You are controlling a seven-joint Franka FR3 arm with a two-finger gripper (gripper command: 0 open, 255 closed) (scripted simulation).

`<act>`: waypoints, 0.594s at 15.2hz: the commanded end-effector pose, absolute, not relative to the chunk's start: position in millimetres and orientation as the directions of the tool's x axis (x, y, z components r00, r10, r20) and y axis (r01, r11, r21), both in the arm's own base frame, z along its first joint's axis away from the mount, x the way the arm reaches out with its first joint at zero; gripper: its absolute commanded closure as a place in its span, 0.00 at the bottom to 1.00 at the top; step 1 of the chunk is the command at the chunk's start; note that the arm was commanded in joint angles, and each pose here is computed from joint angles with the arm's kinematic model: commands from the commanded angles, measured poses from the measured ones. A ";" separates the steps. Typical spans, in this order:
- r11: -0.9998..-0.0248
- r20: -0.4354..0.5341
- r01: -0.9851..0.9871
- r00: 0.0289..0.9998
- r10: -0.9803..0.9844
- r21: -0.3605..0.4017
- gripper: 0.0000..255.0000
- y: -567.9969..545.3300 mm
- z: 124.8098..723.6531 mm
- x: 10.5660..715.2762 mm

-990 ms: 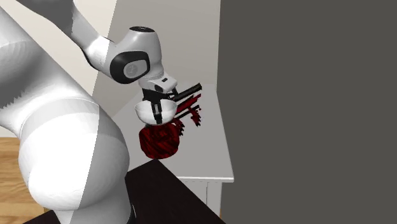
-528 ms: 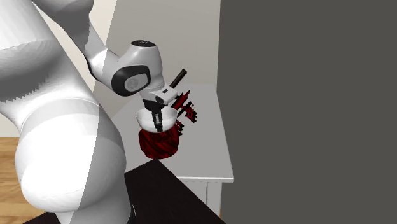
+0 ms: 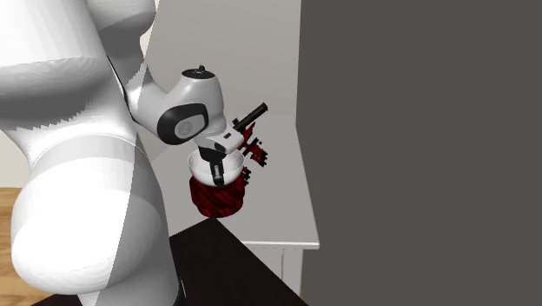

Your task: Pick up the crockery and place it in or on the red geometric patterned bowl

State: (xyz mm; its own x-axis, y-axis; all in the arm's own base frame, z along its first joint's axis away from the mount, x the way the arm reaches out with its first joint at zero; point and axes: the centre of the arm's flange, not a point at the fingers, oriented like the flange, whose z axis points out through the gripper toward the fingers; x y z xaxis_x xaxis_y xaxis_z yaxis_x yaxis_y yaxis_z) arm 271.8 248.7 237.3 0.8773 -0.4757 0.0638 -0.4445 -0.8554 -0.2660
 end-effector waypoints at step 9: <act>-0.859 0.060 -0.439 0.881 -0.469 -0.265 0.00 251.8 236.2 270.2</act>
